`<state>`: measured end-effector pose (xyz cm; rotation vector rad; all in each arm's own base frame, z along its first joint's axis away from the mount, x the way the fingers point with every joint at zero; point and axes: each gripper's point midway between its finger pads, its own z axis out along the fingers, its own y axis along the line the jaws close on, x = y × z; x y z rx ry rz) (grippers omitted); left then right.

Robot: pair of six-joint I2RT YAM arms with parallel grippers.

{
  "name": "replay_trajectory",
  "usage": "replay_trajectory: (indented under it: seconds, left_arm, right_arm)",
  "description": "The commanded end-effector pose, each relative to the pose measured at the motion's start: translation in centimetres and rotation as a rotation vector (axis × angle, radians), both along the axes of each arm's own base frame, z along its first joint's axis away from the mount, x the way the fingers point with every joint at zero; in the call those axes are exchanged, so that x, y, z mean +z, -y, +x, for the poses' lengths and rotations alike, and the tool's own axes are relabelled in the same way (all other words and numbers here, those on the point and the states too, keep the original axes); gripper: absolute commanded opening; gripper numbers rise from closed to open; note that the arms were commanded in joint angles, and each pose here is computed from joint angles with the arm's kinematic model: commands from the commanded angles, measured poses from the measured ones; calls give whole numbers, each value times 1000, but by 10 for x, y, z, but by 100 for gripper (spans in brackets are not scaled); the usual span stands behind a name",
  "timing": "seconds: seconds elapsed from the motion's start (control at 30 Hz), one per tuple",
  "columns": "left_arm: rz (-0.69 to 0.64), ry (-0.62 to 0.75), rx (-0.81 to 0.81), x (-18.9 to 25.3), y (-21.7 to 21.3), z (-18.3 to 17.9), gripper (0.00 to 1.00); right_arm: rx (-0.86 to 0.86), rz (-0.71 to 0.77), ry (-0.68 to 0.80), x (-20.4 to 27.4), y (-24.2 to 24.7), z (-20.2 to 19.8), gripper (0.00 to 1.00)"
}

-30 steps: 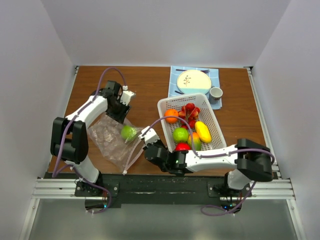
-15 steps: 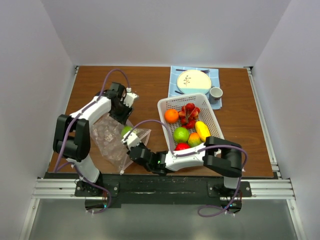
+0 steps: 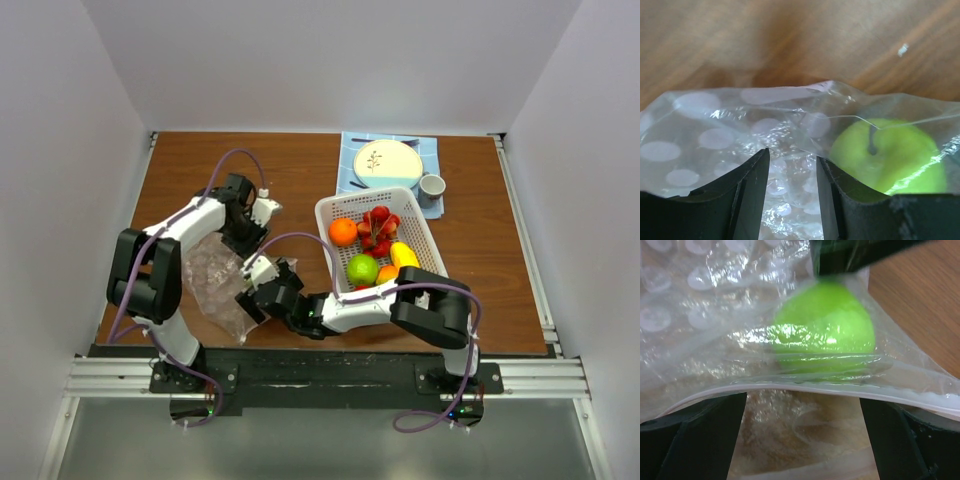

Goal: Open the zip-top bag and remove the fake food

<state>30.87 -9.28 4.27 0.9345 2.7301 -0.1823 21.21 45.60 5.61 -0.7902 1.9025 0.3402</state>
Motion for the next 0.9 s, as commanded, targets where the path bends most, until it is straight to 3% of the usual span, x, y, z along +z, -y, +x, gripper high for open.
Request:
replay_trajectory:
  seconds: [0.0, 0.2, 0.43, 0.53, 0.57, 0.63, 0.67, 0.7, 0.77, 0.87]
  left_arm:
    - [-50, -59, -97, 3, 13, -29, 47]
    - [-93, -145, -175, 2, 18, -61, 45]
    - [-80, -142, -179, 0, 14, -66, 45]
    - [-45, -127, -155, -4, 9, -61, 45]
    - [-34, -124, -144, -6, 7, -60, 45]
    - [5, -120, -126, -11, 1, -57, 45]
    - [21, -116, -114, -13, -2, -56, 45]
    - [39, -112, -107, -17, -5, -55, 45]
    - [85, -106, -89, -22, -15, -53, 45]
    - [124, -104, -48, -30, -28, -46, 47]
  right_arm:
    - [-26, 88, 19, 23, -18, 8, 99]
    - [-47, 82, 25, 23, -19, 17, 99]
    - [-46, 59, -2, 9, -12, 15, 93]
    - [-25, 61, -21, 5, -7, 8, 71]
    - [-24, 64, -20, 6, -6, 7, 55]
    - [-23, 77, -10, 16, 1, 5, 40]
    - [-28, 84, -4, 21, 4, 6, 21]
    - [-27, 75, 1, 22, 10, 5, 12]
    - [-39, 121, 23, 49, 17, 5, 5]
    - [-58, 145, 42, 77, 40, 2, 8]
